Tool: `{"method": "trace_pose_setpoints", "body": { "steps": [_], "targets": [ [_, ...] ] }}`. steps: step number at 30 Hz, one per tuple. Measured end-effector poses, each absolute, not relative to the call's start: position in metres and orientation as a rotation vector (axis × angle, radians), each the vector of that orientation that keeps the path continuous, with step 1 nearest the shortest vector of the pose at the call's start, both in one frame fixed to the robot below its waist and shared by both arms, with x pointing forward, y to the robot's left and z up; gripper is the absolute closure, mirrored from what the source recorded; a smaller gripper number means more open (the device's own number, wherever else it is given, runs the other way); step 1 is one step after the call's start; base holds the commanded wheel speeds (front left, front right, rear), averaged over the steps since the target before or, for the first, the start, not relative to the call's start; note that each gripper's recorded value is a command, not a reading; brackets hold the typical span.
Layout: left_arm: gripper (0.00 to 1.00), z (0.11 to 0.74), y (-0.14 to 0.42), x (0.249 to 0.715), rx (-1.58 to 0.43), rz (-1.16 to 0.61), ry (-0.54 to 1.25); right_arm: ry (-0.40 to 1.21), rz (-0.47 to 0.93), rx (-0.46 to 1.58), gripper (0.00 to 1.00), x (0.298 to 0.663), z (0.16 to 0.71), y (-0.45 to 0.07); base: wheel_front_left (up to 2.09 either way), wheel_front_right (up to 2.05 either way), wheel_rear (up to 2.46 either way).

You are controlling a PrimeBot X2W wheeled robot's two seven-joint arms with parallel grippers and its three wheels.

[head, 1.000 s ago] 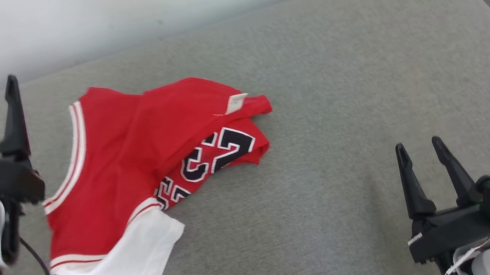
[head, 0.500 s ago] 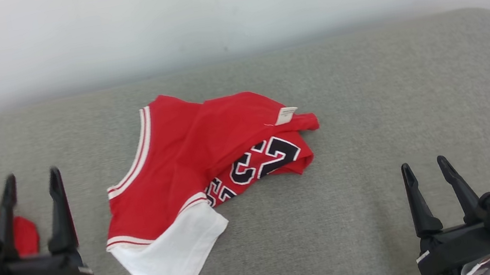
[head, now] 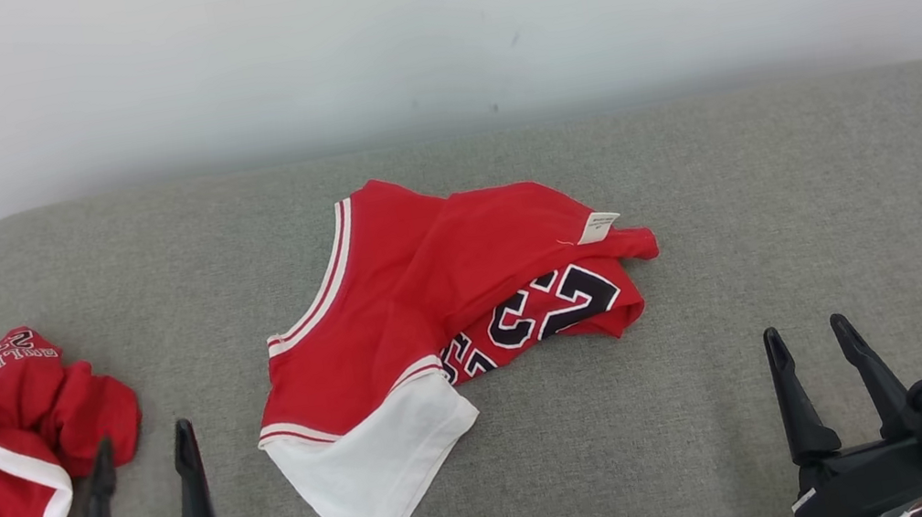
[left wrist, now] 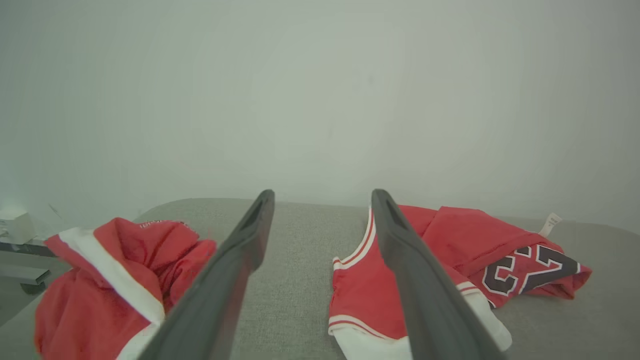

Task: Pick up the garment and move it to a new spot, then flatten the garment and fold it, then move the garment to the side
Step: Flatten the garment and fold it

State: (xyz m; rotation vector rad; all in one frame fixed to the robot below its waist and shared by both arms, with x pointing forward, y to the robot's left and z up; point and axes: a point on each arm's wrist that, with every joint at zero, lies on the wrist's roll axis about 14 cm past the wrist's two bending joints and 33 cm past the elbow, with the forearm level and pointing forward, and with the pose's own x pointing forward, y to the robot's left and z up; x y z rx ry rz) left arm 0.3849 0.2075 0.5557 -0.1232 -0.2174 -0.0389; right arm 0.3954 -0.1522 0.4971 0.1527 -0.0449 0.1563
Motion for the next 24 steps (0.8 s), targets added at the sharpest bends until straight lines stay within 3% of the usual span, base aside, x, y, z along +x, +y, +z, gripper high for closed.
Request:
{"method": "trace_pose_setpoints", "body": {
  "steps": [11, 24],
  "targets": [
    [0.0, 0.524, 0.203, 0.356, -0.177, -0.021, -0.137, -0.033, 0.171, 0.161, 0.0, 0.391, 0.494, -0.148, 0.0, 0.0, 0.0],
    [0.0, 0.512, 0.201, 0.356, -0.18, -0.017, -0.104, -0.01, 0.168, 0.164, 0.0, 0.392, 0.486, -0.149, 0.0, 0.0, 0.0]
  ]
}}
